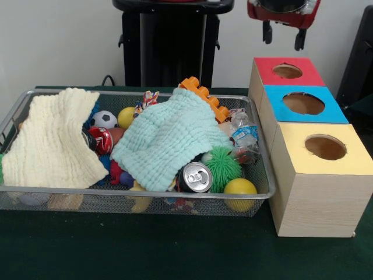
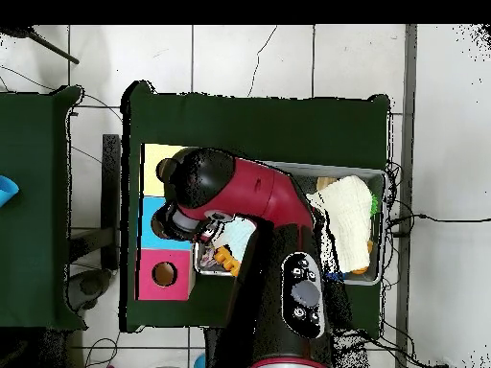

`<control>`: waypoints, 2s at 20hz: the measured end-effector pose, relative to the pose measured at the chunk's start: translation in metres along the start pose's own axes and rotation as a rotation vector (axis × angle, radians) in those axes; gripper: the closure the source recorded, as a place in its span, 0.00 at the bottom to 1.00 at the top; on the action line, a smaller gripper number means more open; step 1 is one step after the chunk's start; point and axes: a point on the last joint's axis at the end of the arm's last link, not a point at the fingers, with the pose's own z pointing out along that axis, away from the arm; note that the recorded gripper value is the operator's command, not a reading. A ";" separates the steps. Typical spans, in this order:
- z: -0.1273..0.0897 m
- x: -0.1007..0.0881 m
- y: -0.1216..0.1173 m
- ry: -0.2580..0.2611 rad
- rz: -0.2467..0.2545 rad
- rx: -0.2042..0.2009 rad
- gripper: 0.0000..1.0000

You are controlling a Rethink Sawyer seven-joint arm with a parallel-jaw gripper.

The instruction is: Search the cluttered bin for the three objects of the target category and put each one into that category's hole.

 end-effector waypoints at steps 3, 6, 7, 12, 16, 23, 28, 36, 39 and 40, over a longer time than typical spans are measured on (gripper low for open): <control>-0.002 -0.009 -0.010 -0.010 0.006 0.011 0.00; -0.003 -0.014 -0.015 -0.019 0.006 0.021 0.00; -0.003 -0.016 -0.016 -0.022 0.006 0.024 0.00; -0.005 -0.021 -0.017 -0.057 -0.012 0.056 0.00; -0.005 -0.027 -0.018 -0.103 -0.022 0.067 0.00; -0.002 -0.036 -0.020 -0.178 -0.035 0.078 0.00; 0.001 -0.044 -0.022 -0.238 -0.048 0.091 0.00; 0.011 -0.055 -0.025 -0.292 -0.063 0.107 0.00; 0.017 -0.059 -0.027 -0.307 -0.069 0.116 0.00; 0.019 -0.061 -0.027 -0.311 -0.071 0.118 0.00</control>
